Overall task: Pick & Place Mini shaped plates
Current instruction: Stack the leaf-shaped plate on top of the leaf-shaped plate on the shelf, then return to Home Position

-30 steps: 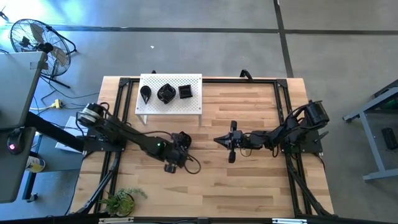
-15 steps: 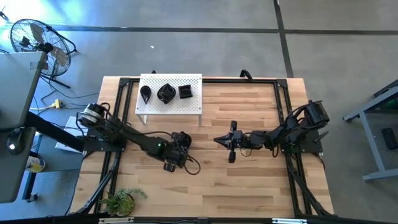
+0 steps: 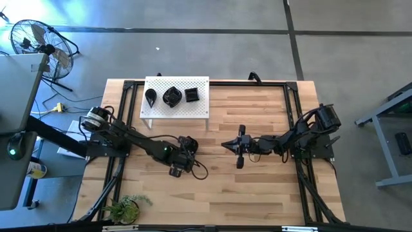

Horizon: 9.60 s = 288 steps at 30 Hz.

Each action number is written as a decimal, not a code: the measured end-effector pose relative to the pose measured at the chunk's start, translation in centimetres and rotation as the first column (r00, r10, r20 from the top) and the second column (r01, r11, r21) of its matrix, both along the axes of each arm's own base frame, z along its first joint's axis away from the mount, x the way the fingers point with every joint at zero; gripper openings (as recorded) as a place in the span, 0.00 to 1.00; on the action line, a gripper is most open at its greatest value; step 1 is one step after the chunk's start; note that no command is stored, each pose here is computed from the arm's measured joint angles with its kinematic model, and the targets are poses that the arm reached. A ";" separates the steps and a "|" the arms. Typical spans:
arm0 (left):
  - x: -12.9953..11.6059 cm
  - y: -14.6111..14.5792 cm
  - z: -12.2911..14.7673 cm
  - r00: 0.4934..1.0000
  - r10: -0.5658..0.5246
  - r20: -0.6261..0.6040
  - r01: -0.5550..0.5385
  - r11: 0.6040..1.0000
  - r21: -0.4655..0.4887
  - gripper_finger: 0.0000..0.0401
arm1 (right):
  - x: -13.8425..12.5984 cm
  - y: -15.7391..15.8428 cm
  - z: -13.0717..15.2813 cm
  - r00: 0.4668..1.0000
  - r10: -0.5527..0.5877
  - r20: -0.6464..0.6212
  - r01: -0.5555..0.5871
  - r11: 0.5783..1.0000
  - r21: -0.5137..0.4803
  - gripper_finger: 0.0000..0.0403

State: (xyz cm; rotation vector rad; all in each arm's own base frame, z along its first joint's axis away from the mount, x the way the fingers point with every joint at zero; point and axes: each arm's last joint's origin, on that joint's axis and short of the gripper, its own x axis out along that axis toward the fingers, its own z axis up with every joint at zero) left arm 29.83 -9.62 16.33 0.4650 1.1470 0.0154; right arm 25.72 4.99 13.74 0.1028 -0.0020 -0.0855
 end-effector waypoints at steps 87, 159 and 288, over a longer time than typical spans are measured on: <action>-11.9 17.4 15.8 0.968 -0.244 0.051 0.211 0.912 0.351 0.00 | 0.1 -0.1 0.0 1.000 -0.014 0.000 0.014 1.000 0.000 0.00; -12.6 17.0 17.1 0.835 0.103 0.540 -0.125 0.992 0.004 0.18 | 0.1 -0.1 0.0 1.000 -0.014 -0.006 0.014 1.000 0.009 0.00; -20.1 10.7 0.5 0.367 0.326 0.871 0.111 0.915 -0.389 0.00 | -17.1 -9.9 3.1 0.878 -0.478 0.025 0.478 0.879 0.002 0.00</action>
